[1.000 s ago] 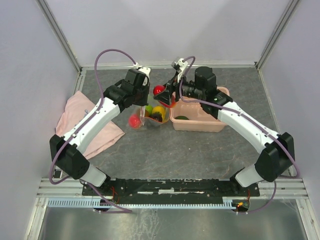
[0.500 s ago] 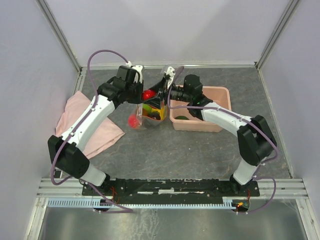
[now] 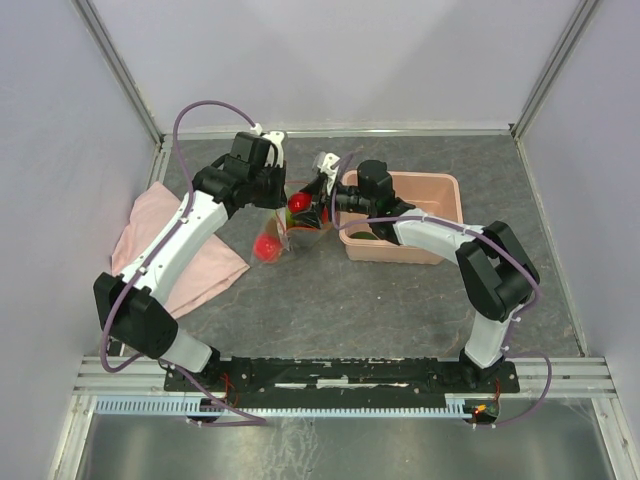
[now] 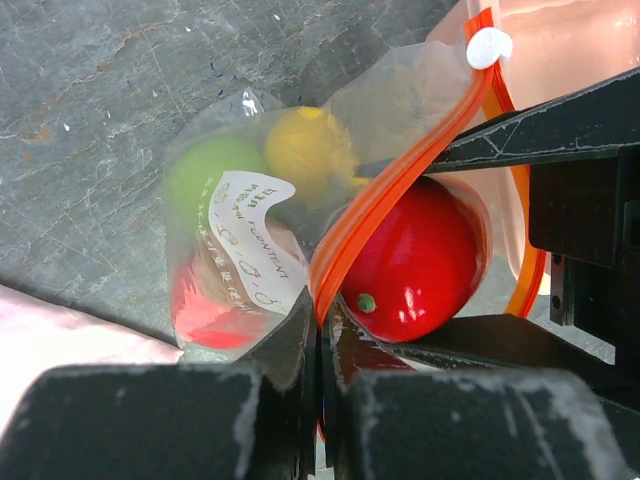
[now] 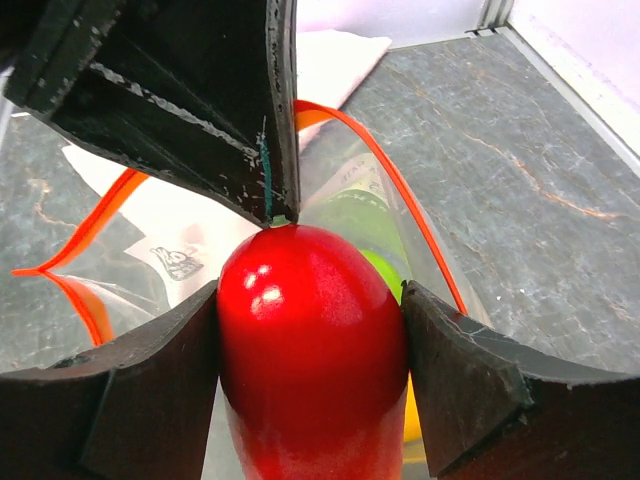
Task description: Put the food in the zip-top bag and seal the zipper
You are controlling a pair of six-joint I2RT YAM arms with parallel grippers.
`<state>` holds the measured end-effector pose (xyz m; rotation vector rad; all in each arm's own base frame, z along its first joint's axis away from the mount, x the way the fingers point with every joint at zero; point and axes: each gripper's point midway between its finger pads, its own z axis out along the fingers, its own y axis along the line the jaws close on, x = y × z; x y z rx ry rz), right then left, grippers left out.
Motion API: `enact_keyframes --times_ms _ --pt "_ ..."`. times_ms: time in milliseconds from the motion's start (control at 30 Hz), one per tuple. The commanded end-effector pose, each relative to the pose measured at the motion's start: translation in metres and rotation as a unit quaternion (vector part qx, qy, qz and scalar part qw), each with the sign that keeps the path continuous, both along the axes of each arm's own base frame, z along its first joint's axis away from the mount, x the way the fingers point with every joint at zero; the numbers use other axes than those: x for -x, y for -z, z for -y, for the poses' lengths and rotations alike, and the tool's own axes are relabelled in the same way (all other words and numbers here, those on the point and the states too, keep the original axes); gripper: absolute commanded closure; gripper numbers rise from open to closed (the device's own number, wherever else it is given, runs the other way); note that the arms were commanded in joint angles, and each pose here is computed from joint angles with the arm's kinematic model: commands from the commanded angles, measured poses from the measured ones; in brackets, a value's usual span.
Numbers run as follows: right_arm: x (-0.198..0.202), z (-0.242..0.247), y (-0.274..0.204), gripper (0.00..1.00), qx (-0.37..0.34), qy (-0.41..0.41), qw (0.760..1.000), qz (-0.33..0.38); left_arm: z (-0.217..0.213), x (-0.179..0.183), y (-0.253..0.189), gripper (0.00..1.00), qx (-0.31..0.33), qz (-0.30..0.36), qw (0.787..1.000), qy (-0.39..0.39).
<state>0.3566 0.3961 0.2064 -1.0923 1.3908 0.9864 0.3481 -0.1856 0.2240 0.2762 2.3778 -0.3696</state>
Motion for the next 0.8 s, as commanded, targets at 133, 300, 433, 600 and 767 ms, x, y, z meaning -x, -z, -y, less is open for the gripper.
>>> enact_keyframes --times_ms 133,300,433,600,767 --pt "-0.018 -0.006 -0.022 0.51 -0.009 0.022 0.999 0.043 0.005 0.002 -0.016 0.97 0.029 0.021 0.999 0.008" --pt "-0.025 -0.008 -0.026 0.42 -0.013 0.032 0.998 0.053 0.008 0.001 -0.017 0.97 0.035 0.021 0.999 0.011" --pt "-0.028 -0.004 -0.027 0.28 -0.005 0.049 0.997 0.053 0.006 0.001 -0.023 0.97 0.033 0.030 0.999 0.006" --pt "-0.020 -0.003 -0.050 0.19 -0.014 0.040 0.999 0.034 0.005 -0.002 -0.022 0.97 0.031 0.032 0.999 0.002" --pt "-0.014 0.000 -0.074 0.02 -0.020 0.041 0.999 0.026 0.005 -0.003 -0.021 0.97 0.031 0.031 0.999 -0.001"
